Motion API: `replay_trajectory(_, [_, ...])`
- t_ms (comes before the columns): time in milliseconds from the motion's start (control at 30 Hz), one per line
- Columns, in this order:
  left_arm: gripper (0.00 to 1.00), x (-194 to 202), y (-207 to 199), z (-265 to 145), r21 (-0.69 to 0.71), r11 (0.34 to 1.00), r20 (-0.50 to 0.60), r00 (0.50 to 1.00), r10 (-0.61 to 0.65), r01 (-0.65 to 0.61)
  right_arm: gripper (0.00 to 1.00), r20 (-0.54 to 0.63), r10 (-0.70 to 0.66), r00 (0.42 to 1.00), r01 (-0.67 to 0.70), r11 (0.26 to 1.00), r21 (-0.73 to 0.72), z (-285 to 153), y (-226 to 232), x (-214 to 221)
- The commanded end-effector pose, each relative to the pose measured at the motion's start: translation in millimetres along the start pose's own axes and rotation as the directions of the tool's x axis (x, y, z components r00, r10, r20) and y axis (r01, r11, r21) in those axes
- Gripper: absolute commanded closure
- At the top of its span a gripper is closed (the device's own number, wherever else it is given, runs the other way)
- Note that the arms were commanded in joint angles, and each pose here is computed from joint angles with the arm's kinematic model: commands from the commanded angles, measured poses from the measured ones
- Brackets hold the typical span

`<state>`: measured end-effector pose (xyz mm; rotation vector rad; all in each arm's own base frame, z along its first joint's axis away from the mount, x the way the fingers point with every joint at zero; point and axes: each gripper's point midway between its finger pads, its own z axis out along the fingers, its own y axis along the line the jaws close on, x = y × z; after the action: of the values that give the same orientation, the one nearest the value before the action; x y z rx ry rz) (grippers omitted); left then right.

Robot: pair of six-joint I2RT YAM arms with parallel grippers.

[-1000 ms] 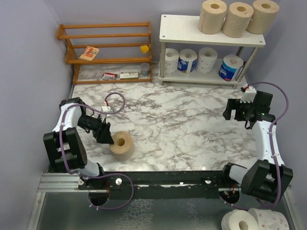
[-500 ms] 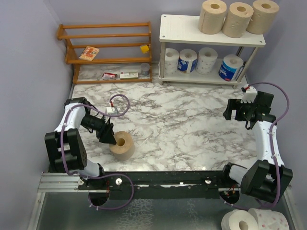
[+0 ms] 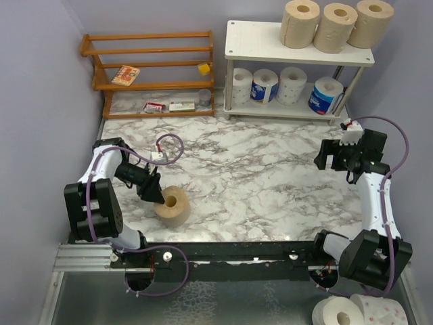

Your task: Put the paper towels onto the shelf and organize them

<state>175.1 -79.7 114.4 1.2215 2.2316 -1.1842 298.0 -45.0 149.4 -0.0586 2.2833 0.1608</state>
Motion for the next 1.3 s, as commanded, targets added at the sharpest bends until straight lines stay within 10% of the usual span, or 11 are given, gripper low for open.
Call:
replay_trajectory(0, [0.57,-0.7,-3.4,5.9,0.034,0.999,0.001,1.0,0.003,-0.003,0.09,0.004,-0.009,1.0,0.009,1.0,-0.028,-3.5,4.8,2.6])
replay_trajectory(233, [0.99,-1.7,-6.0,10.6,0.056,0.998,-0.018,1.0,0.014,-0.013,0.09,-0.001,-0.006,1.0,0.006,1.0,-0.022,-2.7,3.5,3.7])
replay_trajectory(533, [1.0,-21.7,-7.8,-0.7,0.013,0.999,0.007,0.999,0.046,-0.047,0.09,-0.003,-0.003,1.0,0.003,1.0,-0.019,-2.0,2.7,3.8])
replay_trajectory(767, [1.0,-117.0,-9.5,-39.9,-0.023,0.993,0.229,0.968,-0.106,0.114,0.09,-0.009,0.0,1.0,0.0,1.0,-0.012,-0.8,1.1,4.8])
replay_trajectory(1100, [1.0,-233.7,-53.0,-101.4,0.254,0.861,0.407,0.759,-0.508,0.44,0.09,-0.008,0.0,1.0,0.0,1.0,0.004,-0.9,-1.8,4.3])
replay_trajectory(1267, [1.0,-247.6,-51.2,-105.6,0.35,0.66,0.394,0.535,-0.747,0.664,0.09,-0.01,0.001,1.0,-0.001,1.0,0.013,-1.0,-3.4,4.5])
